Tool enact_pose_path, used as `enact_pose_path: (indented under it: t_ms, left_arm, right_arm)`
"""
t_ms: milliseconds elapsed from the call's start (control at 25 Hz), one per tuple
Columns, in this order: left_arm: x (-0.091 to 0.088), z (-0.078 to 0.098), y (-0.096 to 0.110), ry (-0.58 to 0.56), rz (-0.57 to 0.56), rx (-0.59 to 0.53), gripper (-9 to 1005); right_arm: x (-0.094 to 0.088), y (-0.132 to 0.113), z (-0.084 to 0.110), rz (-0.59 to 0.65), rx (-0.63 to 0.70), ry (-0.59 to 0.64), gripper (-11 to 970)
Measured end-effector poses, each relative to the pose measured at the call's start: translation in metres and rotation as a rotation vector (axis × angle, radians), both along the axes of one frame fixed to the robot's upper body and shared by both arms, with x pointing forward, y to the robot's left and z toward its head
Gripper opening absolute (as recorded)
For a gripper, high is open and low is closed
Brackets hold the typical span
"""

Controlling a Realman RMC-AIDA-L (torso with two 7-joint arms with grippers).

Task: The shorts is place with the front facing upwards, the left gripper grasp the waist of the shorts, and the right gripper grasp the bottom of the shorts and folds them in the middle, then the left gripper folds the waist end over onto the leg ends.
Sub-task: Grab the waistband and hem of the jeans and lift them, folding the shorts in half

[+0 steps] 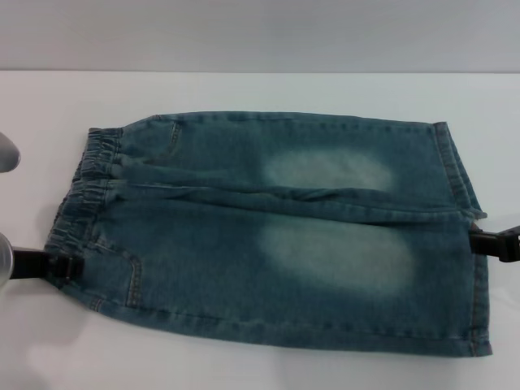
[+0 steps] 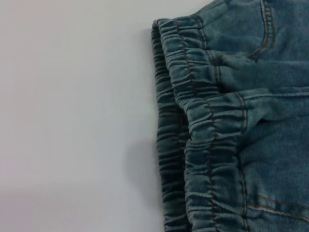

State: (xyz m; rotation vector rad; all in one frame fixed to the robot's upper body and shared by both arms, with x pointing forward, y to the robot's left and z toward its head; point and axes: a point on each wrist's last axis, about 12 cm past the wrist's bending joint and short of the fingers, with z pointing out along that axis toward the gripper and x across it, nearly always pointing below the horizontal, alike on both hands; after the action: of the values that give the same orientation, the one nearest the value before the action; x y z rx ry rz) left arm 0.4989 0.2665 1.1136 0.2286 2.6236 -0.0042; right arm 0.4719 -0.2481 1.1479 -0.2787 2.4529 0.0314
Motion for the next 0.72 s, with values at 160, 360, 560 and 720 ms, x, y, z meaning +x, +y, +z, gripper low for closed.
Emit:
enact_pose_path:
  t_ms: [160,360,560,720]
  left_arm:
    - [0.000,0.001,-0.002,0.002,-0.007,0.001,448]
    - [-0.001,0.009,-0.006,-0.020,-0.018,-0.013,398]
    - [-0.004,0.020,-0.008,-0.053,-0.027,-0.023,303]
    - [-0.004,0.021,-0.010,-0.051,-0.031,-0.023,189]
  right_arm:
    - [0.000,0.000,0.000,0.000,0.000,0.003,778]
    - [-0.002,0.002,-0.002,0.007,0.000,0.015,777]
    - [-0.005,0.005,-0.006,0.018,-0.003,0.038,777]
    - [-0.007,0.005,-0.011,0.018,-0.006,0.056,777]
